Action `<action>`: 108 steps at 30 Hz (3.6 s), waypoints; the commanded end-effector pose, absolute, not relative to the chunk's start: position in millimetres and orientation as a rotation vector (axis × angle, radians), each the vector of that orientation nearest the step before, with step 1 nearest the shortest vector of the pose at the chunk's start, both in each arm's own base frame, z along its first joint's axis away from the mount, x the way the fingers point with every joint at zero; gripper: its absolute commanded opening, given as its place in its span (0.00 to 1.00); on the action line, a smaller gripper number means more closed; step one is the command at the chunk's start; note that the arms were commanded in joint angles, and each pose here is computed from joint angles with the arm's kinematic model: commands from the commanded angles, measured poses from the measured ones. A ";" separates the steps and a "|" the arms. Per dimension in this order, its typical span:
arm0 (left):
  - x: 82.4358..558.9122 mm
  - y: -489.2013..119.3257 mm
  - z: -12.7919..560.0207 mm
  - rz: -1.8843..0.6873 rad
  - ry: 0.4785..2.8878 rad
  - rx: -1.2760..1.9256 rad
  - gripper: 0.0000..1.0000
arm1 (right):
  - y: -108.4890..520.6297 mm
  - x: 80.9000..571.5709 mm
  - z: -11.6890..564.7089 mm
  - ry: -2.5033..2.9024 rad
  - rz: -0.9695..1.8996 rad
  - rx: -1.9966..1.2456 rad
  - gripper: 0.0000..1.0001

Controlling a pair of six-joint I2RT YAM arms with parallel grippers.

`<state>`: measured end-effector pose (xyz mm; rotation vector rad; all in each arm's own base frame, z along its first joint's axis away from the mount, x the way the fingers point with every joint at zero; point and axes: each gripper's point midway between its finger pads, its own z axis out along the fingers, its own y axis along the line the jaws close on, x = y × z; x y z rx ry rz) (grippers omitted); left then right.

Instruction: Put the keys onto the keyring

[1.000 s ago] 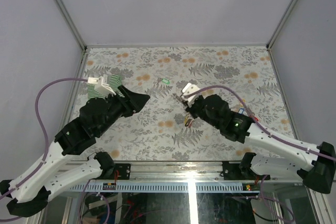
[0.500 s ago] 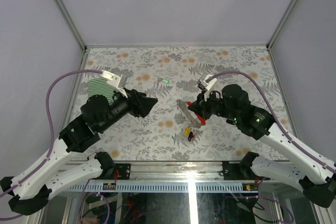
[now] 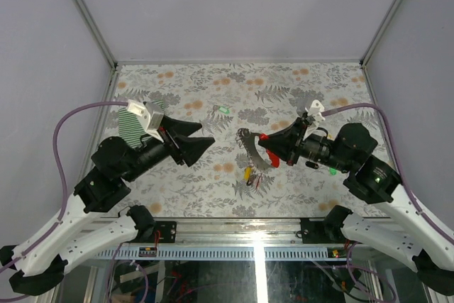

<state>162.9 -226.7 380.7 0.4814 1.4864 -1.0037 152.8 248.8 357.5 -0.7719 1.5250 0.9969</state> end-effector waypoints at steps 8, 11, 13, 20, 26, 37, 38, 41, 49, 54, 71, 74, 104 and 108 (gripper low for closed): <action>169.4 -227.5 416.3 -0.880 1.242 0.597 0.59 | 247.0 134.8 436.9 1.306 1.139 -0.698 0.00; 175.4 -223.3 426.2 -0.795 1.164 0.616 0.59 | 246.4 142.5 435.6 1.356 1.128 -0.650 0.00; 175.4 -220.3 434.3 -0.750 1.095 0.631 0.59 | 247.1 148.6 432.1 1.394 1.112 -0.631 0.00; 176.7 -216.2 443.6 -0.593 0.948 0.699 0.59 | 253.5 155.1 423.7 1.446 1.112 -0.627 0.00; 170.6 -231.0 440.7 -0.541 0.881 0.761 0.58 | 257.3 158.5 417.9 1.471 1.114 -0.625 0.00; 152.0 -264.5 415.5 -0.401 0.832 0.871 0.62 | 256.5 158.0 413.7 1.496 1.113 -0.622 0.00; 150.0 -267.8 412.8 -0.379 0.812 0.884 0.62 | 257.2 157.4 413.3 1.497 1.117 -0.626 0.00; 150.1 -275.1 406.4 -0.315 0.787 0.896 0.61 | 257.6 156.3 412.2 1.500 1.123 -0.630 0.00; 157.6 -280.7 412.3 -0.248 0.771 0.873 0.49 | 259.1 152.7 408.6 1.509 1.135 -0.653 0.00; 159.9 -283.4 415.9 -0.216 0.754 0.871 0.46 | 260.4 152.0 406.3 1.516 1.136 -0.668 0.00; 166.8 -292.6 408.6 -0.137 0.755 0.932 0.33 | 261.2 146.2 406.3 1.510 1.157 -0.695 0.00; 166.8 -292.8 409.2 -0.137 0.755 0.931 0.29 | 260.2 145.5 406.5 1.509 1.156 -0.693 0.00; 167.5 -279.9 422.5 -0.303 0.870 0.767 0.00 | 253.5 141.3 401.7 1.436 1.077 -0.790 0.00; 167.5 -280.1 432.7 -0.420 0.915 0.652 0.00 | 257.7 137.4 404.8 1.323 1.058 -0.873 0.00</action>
